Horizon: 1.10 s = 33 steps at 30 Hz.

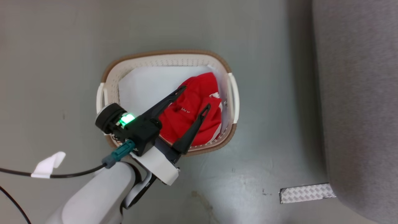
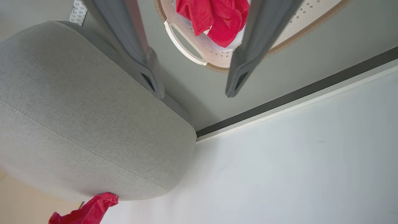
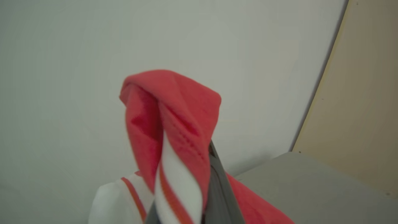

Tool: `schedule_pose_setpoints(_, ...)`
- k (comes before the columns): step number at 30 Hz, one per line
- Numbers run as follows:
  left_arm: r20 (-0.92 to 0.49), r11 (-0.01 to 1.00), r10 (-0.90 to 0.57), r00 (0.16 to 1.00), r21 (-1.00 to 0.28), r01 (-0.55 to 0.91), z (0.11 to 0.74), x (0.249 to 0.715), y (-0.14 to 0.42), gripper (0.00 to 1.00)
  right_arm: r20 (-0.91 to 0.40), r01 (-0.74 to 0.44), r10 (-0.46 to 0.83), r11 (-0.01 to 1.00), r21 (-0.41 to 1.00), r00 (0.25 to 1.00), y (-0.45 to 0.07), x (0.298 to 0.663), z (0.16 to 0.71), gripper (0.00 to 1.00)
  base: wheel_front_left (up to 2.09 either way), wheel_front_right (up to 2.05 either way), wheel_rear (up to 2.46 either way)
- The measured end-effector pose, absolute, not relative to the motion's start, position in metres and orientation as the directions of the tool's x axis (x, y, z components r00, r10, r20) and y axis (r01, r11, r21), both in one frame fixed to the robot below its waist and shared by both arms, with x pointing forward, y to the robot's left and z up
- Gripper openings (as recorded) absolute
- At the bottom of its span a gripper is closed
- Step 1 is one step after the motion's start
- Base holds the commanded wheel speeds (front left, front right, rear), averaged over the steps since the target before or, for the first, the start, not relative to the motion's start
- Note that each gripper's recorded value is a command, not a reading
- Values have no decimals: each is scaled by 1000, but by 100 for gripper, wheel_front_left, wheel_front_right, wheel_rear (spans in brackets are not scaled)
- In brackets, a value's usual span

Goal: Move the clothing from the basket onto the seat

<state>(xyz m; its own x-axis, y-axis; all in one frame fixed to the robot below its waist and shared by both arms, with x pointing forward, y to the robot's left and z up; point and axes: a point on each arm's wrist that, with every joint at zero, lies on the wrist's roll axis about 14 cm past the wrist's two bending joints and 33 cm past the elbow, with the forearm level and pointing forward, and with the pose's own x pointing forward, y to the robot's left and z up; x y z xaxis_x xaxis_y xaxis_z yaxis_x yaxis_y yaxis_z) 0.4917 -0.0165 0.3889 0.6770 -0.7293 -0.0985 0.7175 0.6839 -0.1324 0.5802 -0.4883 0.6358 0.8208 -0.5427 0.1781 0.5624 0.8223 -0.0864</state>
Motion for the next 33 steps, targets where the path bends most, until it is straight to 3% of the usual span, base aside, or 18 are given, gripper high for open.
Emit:
schedule_pose_setpoints(8,-194,739,-673,713,-141,659,359,483,13,100,-96,625,-626,780,-41,774,-484,573,488,0,0,0,0)
schedule_pose_setpoints(9,-199,746,-665,720,-139,651,359,482,16,100,-119,624,-627,779,-59,770,-482,569,478,4,0,0,0)
schedule_pose_setpoints(11,-205,761,-649,733,-137,635,361,481,21,100,-158,631,-632,773,-65,759,-479,561,462,54,0,0,0)
schedule_pose_setpoints(12,-206,764,-644,737,-137,630,362,480,23,100,-169,633,-633,772,-63,755,-478,558,458,100,0,0,0)
schedule_pose_setpoints(22,-158,786,-618,770,-141,602,387,480,27,100,-211,542,-569,822,-174,795,-459,545,461,100,0,0,0)
schedule_pose_setpoints(33,-99,822,-567,818,-128,555,431,459,37,100,-87,413,-431,895,-167,898,-416,492,498,100,0,0,0)
